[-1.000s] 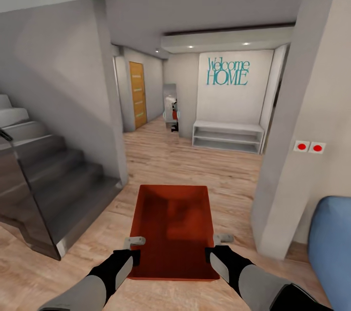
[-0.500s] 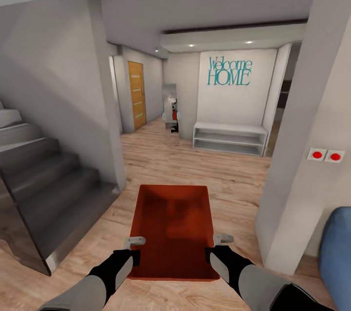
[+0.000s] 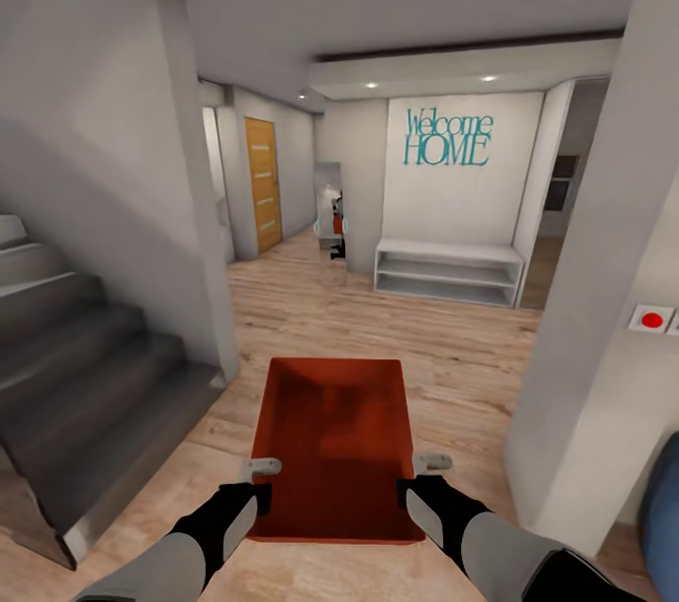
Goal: Move the two storage containers from the living room to the garage. In the garage, place one container on the floor and stack the other container on top of it (either order is fine).
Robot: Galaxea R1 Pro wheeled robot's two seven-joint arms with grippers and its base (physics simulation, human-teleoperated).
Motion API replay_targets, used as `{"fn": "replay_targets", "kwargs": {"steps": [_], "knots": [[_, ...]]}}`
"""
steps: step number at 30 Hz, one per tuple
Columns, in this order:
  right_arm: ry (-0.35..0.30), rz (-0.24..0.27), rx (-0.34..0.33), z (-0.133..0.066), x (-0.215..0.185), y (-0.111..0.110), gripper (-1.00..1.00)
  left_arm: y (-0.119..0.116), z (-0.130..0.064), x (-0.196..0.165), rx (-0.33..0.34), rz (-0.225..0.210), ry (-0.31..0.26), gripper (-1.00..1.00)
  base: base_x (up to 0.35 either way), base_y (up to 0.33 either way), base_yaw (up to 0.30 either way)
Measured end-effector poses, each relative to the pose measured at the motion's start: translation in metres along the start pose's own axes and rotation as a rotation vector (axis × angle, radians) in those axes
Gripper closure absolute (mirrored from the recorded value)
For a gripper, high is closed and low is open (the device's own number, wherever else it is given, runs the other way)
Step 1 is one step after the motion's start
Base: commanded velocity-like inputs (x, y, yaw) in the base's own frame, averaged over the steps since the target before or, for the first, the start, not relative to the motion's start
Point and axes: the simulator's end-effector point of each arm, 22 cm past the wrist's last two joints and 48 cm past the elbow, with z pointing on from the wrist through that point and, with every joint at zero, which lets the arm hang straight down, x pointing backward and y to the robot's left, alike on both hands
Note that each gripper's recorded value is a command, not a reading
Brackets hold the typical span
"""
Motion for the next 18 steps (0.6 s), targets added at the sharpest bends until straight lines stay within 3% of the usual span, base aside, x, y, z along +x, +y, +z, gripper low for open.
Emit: {"fn": "replay_targets", "kwargs": {"steps": [18], "knots": [[0.002, -0.001, 0.000, 0.0000, 0.0004, 0.0000, 1.00, 0.0000, 0.0001, 0.0007, 0.000, 0.000, 0.002, 1.00, 0.322, 0.000, 0.000]]}}
